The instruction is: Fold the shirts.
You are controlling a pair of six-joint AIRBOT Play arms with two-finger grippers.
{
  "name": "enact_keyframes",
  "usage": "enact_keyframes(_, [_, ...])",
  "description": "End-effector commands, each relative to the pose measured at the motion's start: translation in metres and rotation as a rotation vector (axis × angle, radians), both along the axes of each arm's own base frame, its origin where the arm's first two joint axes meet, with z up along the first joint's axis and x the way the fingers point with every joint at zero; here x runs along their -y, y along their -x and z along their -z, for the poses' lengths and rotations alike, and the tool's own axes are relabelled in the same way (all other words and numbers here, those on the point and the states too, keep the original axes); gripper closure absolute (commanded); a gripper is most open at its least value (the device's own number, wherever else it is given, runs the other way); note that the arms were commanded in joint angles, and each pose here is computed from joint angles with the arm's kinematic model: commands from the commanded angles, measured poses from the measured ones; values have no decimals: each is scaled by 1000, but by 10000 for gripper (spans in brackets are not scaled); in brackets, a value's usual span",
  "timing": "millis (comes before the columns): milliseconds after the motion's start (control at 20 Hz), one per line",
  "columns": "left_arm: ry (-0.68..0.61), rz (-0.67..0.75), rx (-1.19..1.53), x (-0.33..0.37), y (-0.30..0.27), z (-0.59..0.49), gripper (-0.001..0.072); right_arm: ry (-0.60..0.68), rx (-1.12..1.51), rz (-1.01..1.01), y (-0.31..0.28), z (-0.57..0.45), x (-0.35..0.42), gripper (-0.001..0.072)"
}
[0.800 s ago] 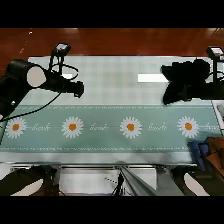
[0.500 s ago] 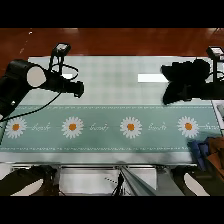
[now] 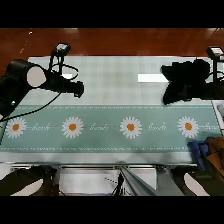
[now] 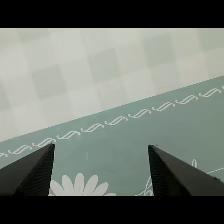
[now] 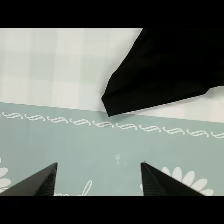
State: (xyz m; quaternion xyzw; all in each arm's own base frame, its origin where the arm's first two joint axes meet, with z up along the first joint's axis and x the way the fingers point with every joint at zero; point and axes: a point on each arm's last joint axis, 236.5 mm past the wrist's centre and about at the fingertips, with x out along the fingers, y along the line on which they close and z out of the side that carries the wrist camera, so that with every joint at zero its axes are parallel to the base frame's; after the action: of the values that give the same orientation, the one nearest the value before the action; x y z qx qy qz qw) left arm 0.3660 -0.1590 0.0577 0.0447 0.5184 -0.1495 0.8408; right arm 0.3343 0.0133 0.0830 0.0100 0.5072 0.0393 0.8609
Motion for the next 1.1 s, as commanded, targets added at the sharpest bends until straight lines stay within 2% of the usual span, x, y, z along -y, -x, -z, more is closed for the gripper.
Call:
enact_keyframes(0, [0, 0, 0, 0, 0, 0, -13, -2, -1, 1, 0, 0, -1, 120])
enact_keyframes(150, [5, 0, 13, 1, -3, -1, -13, -41, 36, 14, -8, -5, -7, 121])
enact_keyframes(250, [19, -1, 44, 4, -9, -5, -13, -35, 170, 28, -34, -23, -3, 121])
enact_keyframes(350, [20, -2, 50, 4, -11, -5, -13, 59, 388, 73, -71, -57, 22, 122])
enact_keyframes(400, [19, -1, 48, 4, -11, -4, -13, 68, 516, 186, -91, -80, 44, 122])
enact_keyframes(500, [16, -1, 41, 5, -12, -1, -13, -31, 655, 450, -114, -98, 94, 123])
enact_keyframes(600, [16, -1, 38, 5, -11, 0, -13, -135, 628, 683, -126, -70, 149, 123])
enact_keyframes(750, [15, -1, 37, 5, -11, 0, -13, -213, 498, 853, -134, -2, 194, 122])
enact_keyframes(1050, [15, -1, 37, 5, -11, 0, -13, -302, 354, 914, -155, 90, 187, 122])
